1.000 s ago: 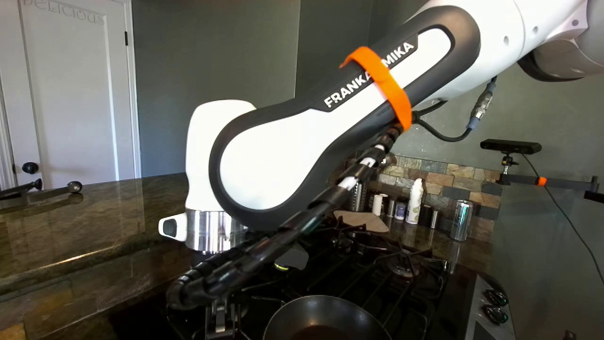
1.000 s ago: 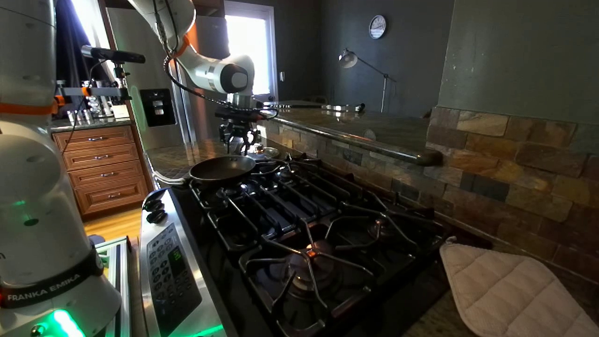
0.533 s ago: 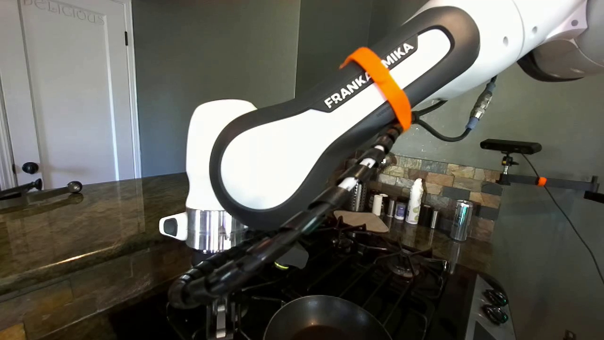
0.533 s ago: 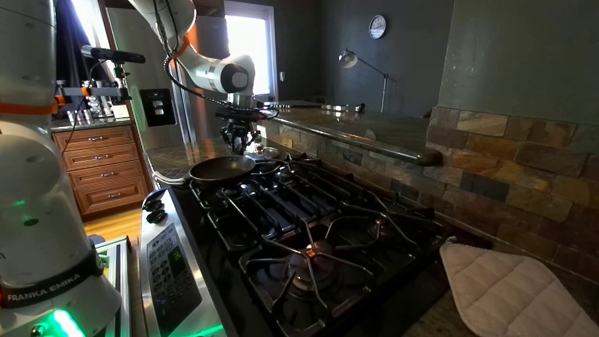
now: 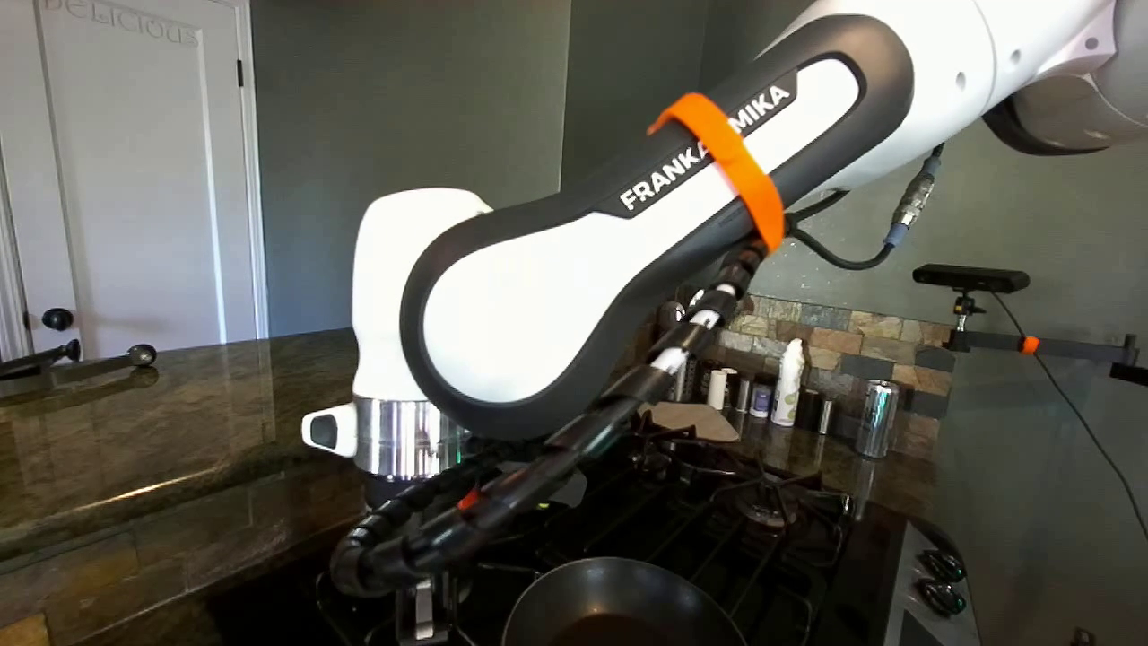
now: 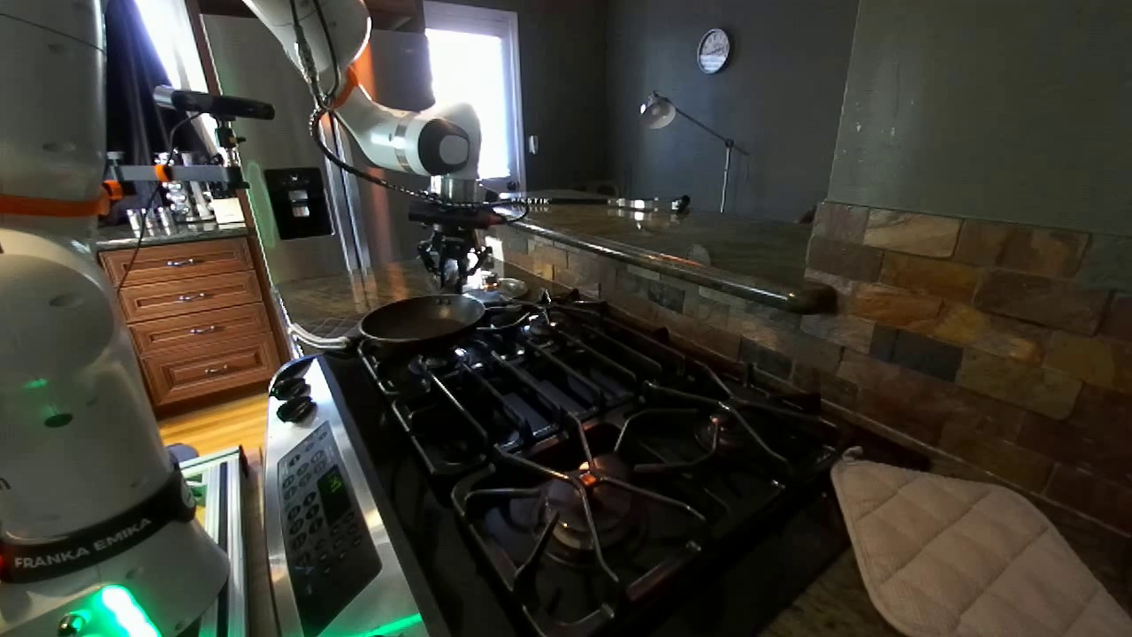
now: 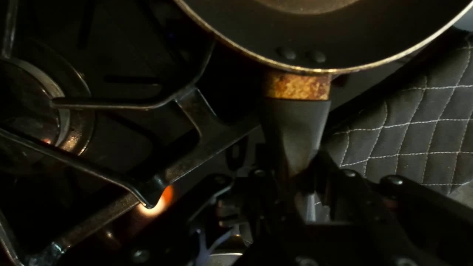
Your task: Move the frying pan slightly forward
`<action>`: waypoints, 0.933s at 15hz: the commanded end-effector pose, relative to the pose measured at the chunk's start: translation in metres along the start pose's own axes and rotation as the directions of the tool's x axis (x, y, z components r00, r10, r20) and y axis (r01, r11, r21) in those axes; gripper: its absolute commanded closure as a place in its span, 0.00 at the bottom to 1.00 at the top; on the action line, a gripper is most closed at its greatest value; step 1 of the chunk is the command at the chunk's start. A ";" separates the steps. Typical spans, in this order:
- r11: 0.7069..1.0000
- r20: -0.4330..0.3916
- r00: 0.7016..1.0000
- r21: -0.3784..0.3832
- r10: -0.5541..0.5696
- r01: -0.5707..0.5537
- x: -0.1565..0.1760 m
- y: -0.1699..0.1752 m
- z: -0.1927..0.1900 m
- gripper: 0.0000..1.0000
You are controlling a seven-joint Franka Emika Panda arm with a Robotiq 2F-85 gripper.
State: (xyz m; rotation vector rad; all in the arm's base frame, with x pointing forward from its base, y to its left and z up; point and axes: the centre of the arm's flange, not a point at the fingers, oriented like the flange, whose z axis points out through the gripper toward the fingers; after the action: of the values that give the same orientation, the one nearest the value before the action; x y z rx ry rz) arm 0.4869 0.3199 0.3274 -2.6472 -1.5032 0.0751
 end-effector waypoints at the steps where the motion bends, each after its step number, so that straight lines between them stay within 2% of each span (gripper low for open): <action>1: 0.998 0.056 0.997 -0.036 -0.052 0.054 0.010 0.010 -0.007 0.92; 6: 0.986 0.094 0.985 -0.073 -0.144 0.152 0.029 0.025 -0.021 0.92; 14: 0.959 0.094 0.960 -0.078 -0.265 0.272 0.059 0.047 -0.019 0.92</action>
State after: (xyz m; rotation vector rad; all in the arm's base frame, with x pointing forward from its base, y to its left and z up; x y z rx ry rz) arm 0.5401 0.3335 0.3441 -2.5498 -1.8410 0.0715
